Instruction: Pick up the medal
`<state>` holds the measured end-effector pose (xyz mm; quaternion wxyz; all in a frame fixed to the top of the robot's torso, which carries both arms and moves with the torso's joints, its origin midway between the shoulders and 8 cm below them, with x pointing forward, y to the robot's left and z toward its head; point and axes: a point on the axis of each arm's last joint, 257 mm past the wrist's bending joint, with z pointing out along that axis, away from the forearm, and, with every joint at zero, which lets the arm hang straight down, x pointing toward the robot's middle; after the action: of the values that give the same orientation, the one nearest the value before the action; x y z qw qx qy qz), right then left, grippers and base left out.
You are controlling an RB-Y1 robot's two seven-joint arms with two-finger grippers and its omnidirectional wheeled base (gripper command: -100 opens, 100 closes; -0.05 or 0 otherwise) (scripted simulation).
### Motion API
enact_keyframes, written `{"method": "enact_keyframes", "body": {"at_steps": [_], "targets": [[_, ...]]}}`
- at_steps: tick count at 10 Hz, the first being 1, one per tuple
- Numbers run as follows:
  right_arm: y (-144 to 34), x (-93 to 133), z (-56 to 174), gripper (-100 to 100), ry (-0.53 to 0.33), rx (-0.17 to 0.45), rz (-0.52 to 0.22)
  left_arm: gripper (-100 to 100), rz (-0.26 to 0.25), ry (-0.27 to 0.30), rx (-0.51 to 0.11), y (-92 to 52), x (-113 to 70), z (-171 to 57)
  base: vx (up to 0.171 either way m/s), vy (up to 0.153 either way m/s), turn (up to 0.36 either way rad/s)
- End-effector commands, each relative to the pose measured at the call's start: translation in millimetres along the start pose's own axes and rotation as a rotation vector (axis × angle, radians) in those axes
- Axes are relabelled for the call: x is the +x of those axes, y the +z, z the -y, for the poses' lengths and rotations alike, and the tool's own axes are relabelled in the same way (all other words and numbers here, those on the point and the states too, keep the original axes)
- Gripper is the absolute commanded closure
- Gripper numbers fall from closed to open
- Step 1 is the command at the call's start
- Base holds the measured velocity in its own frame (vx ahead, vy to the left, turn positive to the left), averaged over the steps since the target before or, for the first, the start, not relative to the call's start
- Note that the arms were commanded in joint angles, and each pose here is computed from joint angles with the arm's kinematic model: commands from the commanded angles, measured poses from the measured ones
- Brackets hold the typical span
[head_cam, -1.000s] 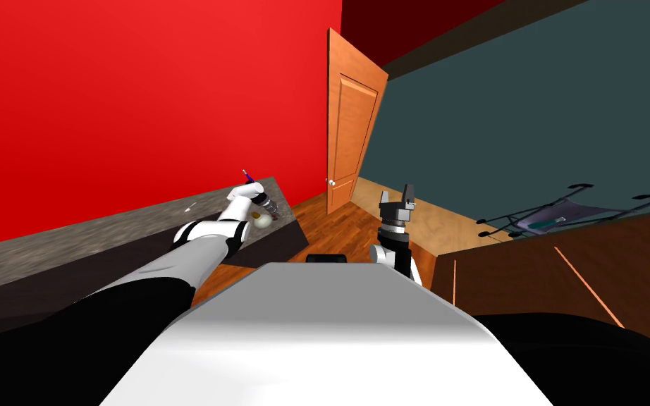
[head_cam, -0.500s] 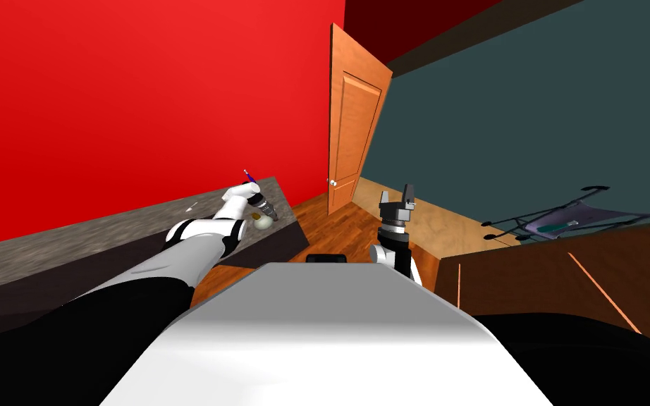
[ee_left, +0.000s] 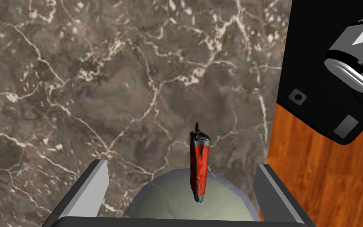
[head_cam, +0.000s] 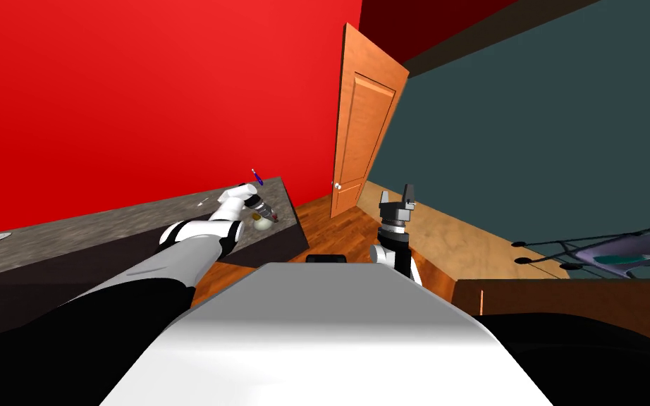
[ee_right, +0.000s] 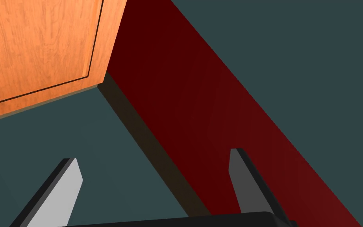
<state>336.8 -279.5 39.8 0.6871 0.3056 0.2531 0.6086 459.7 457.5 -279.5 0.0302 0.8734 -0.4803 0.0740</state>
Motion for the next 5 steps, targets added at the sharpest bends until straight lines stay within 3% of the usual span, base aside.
{"method": "enact_keyframes", "body": {"at_steps": [1,4,5], "targets": [[0.0,0.0,0.0,0,0.000,0.000,0.000,-100,0.000,0.026,-0.009,1.0,-13.4,-2.8,0.146,-0.122,0.262],[-0.1,-0.1,0.0,0,0.000,0.000,0.000,-100,0.000,0.094,-0.016,1.9,-24.6,-5.0,0.164,-0.119,0.200],[0.0,0.0,0.0,0,0.000,0.000,0.000,-100,0.000,0.105,-0.016,1.9,-24.6,-5.0,0.055,-0.051,-0.044]]}}
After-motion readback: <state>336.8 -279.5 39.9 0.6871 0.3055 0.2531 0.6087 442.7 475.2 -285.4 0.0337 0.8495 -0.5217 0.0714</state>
